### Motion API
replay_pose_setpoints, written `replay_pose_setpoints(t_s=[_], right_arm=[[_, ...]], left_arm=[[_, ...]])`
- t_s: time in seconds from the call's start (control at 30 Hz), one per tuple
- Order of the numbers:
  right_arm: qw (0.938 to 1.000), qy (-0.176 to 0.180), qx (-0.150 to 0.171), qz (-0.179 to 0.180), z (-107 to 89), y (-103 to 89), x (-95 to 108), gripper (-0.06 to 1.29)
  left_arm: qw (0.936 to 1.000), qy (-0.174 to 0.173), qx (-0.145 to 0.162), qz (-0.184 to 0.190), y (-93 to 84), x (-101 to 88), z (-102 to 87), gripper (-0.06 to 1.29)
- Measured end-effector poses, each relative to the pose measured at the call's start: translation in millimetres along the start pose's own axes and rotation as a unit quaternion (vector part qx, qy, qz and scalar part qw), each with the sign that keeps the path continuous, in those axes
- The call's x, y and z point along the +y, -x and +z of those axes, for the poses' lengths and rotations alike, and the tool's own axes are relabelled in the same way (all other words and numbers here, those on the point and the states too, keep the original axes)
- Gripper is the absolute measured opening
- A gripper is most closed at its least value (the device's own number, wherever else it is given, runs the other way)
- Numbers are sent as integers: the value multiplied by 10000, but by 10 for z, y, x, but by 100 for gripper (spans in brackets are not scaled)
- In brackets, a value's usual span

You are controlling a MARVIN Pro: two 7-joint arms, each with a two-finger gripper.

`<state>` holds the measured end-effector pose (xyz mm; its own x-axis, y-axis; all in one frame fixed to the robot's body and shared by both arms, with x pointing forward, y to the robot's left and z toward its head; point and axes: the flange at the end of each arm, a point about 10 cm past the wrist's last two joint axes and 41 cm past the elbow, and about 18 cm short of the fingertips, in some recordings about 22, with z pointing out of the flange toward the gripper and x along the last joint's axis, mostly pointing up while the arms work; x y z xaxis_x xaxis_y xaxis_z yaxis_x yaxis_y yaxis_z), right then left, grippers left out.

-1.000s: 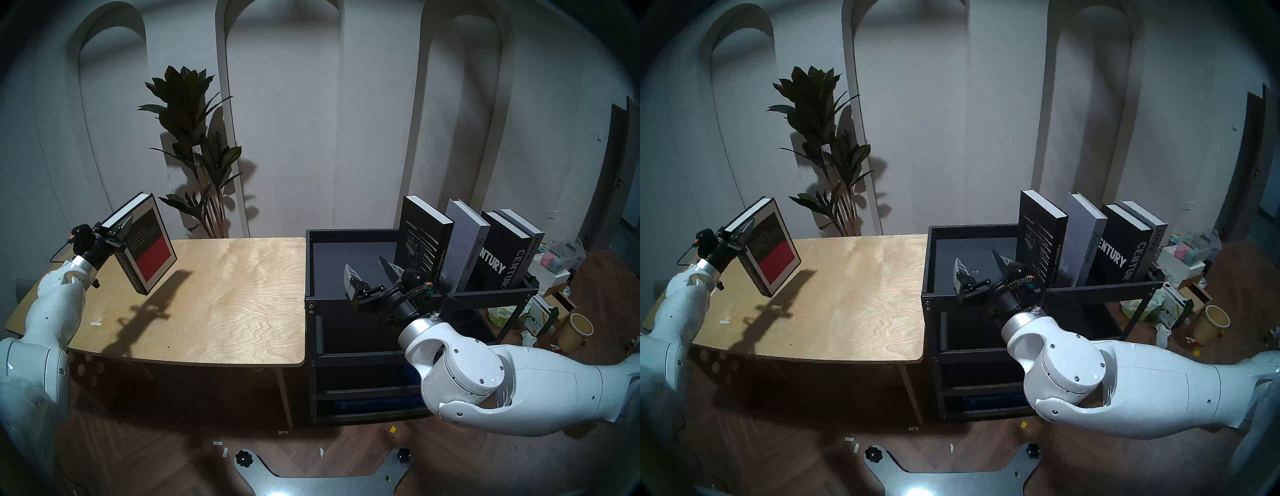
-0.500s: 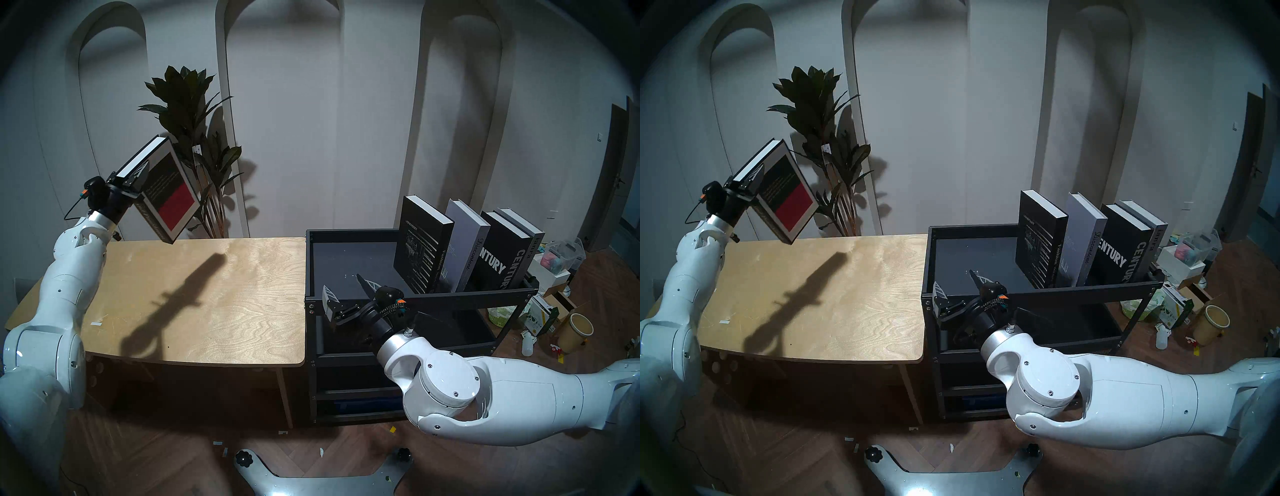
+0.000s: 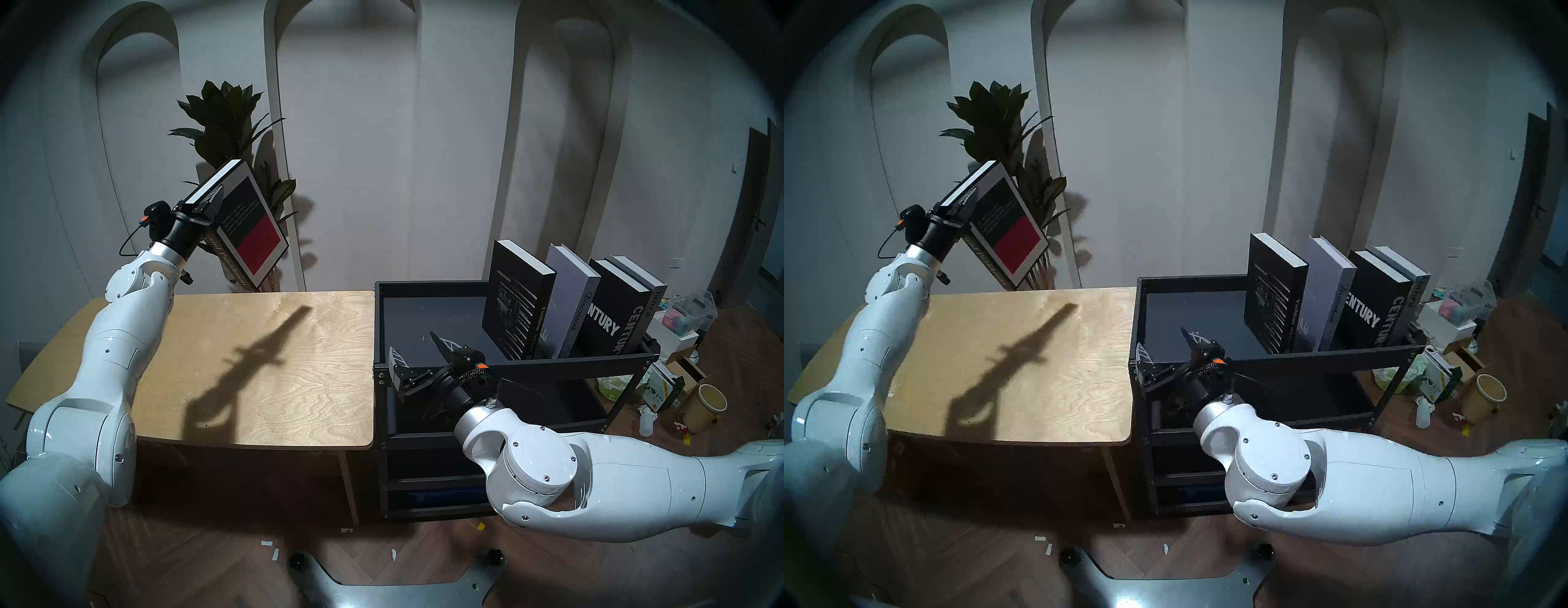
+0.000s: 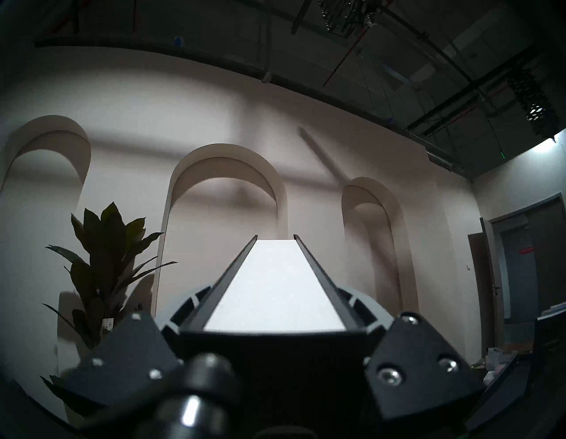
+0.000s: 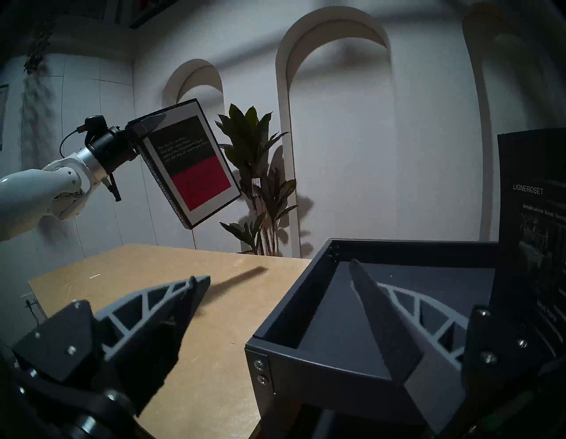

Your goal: Move the books from the display table onto the shelf, standing them upright with spines facing out and tallest at one end

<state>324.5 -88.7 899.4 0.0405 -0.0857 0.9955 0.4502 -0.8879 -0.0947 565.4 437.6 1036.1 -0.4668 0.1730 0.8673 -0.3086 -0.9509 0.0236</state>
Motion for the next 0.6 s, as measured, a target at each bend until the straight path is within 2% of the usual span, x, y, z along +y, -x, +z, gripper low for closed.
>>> replay_pose_setpoints(t_s=[0.3, 0.6], right_arm=[[10000, -56, 52, -57, 48, -2, -30, 120], [9997, -122, 149, -118, 168, -21, -87, 120]], left_arm=[[9996, -271, 22, -122, -28, 96, 109, 54], [9995, -182, 64, -235, -40, 382, 282, 54]])
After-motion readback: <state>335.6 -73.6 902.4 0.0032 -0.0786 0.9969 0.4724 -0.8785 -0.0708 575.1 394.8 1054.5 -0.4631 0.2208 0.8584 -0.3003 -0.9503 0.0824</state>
